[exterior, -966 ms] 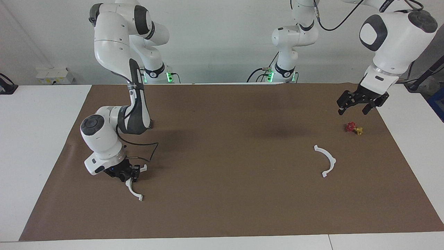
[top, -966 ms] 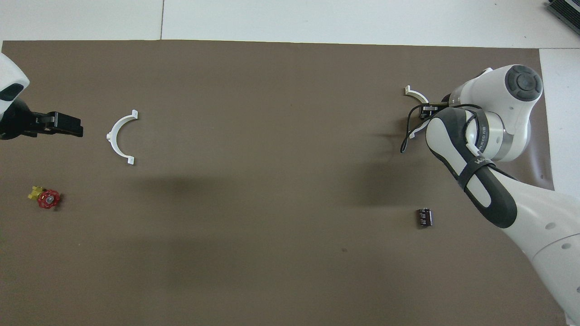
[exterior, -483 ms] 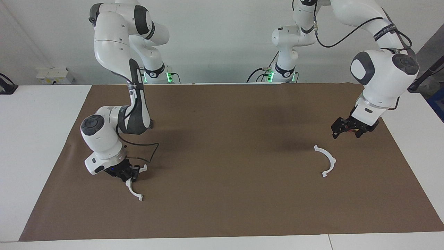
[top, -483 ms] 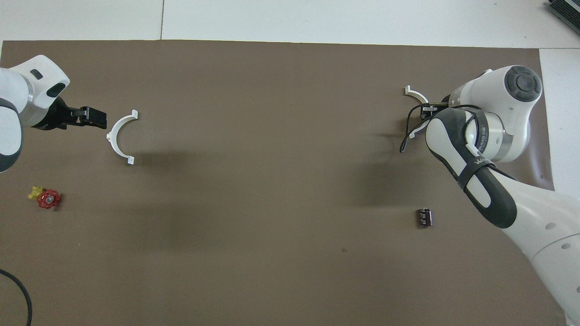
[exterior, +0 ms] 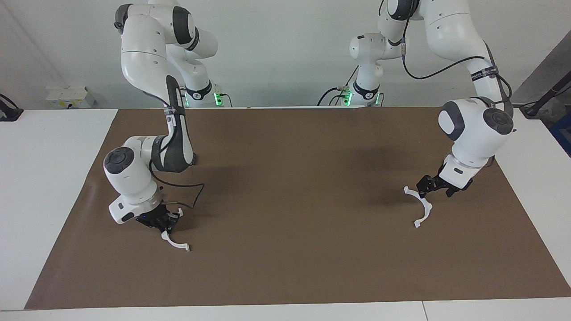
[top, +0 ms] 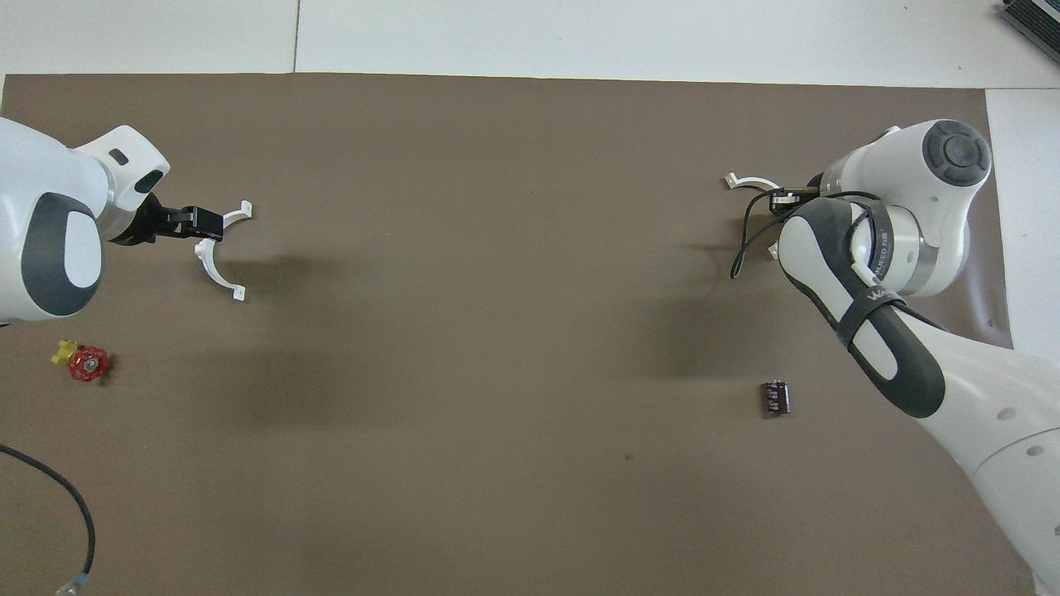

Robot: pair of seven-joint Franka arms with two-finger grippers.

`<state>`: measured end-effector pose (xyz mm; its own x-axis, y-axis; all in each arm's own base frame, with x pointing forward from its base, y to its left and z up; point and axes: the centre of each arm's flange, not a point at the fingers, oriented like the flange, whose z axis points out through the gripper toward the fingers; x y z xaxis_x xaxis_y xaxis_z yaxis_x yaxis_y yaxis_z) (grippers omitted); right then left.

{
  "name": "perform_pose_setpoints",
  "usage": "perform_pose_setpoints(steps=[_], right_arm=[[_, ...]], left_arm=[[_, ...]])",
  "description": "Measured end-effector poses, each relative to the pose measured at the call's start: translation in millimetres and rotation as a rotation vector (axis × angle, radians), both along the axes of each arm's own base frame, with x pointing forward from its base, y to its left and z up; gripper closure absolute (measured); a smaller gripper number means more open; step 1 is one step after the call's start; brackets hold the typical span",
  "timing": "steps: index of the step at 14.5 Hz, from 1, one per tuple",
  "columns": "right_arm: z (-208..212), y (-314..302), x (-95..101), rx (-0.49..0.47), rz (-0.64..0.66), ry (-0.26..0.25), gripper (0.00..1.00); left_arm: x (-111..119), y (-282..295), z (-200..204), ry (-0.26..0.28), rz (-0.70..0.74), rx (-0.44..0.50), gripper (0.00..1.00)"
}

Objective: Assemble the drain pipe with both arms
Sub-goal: 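Grasp the white clamp half with the left gripper while the right gripper lifts its half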

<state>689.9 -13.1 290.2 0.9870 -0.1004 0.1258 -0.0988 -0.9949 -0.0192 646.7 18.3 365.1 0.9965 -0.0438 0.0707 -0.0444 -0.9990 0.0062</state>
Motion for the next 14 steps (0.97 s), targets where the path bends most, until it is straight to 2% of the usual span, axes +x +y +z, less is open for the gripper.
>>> perform_pose_setpoints(steps=[5, 8, 10, 13, 14], right_arm=[[6.9, 2.7, 2.5, 0.001, 0.004, -0.010, 0.92], [38.3, 8.0, 12.7, 0.010, -0.017, -0.021, 0.92], [69.5, 21.4, 19.7, 0.024, -0.057, -0.020, 0.92], [97.6, 61.0, 22.7, 0.027, -0.111, -0.011, 0.92], [100.2, 78.2, 21.9, 0.001, -0.124, -0.014, 0.92]], left_arm=[[8.1, 13.1, -34.0, -0.017, 0.022, 0.001, 0.00], [9.9, 16.5, -49.5, -0.013, 0.027, 0.001, 0.02], [10.1, 15.8, -52.5, -0.014, 0.028, 0.000, 0.11], [6.3, 15.5, -59.0, -0.003, 0.030, 0.000, 0.15], [5.1, 15.4, -61.0, 0.001, 0.031, -0.001, 0.19]])
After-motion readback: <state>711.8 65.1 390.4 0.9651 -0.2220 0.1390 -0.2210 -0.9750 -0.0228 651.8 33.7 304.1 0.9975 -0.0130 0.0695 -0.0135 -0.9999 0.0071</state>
